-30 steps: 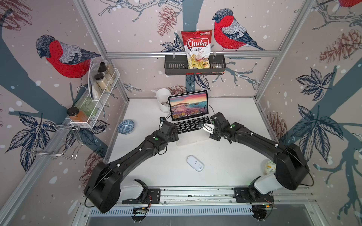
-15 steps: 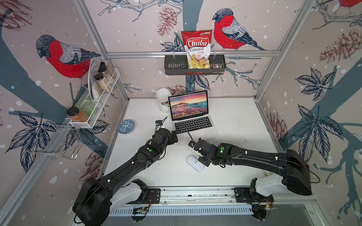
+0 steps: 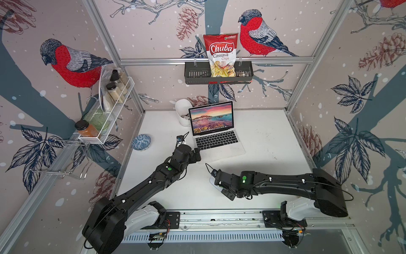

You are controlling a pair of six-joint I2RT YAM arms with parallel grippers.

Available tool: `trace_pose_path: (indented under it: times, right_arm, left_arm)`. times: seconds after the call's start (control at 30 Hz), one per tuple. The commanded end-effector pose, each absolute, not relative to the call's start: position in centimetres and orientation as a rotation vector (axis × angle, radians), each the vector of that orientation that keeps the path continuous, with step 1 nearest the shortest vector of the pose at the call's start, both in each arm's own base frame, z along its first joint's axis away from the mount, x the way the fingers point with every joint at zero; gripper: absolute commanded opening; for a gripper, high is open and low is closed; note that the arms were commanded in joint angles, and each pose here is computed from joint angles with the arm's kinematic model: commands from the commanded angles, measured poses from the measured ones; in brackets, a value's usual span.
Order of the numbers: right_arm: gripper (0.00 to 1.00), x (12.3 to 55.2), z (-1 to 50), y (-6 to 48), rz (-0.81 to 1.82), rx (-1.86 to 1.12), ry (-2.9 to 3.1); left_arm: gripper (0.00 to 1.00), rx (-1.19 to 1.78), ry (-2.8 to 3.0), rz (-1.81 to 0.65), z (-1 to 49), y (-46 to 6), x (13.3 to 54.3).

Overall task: Remove the wireless mouse receiver from the laptop
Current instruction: Insert the USB plug into the mouse.

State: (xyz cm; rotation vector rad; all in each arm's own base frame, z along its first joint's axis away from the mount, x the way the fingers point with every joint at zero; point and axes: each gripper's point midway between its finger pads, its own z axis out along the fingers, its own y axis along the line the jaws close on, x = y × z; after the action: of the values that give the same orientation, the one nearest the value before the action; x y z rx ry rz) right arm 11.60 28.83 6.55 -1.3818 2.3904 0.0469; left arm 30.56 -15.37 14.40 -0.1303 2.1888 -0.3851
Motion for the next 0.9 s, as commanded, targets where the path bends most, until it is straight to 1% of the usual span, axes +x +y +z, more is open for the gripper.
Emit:
trace_pose_path:
  times: [0.0,0.2,0.87]
  right_arm:
    - [0.0,10.8,6.1,29.8,0.105,-1.341,2.442]
    - [0.0,10.3,4.7,29.2,0.062,-1.315,2.494]
    - [0.0,12.3,5.0,28.2,0.014,-1.229,2.496]
  left_arm:
    - [0.97,-0.112,2.16,-0.406,15.0,-15.8,30.9]
    - [0.97,-0.1,2.163,-0.406,14.9,-16.0,30.9]
    - [0.97,-0.08,2.172,-0.401,14.5,-16.2,31.1]
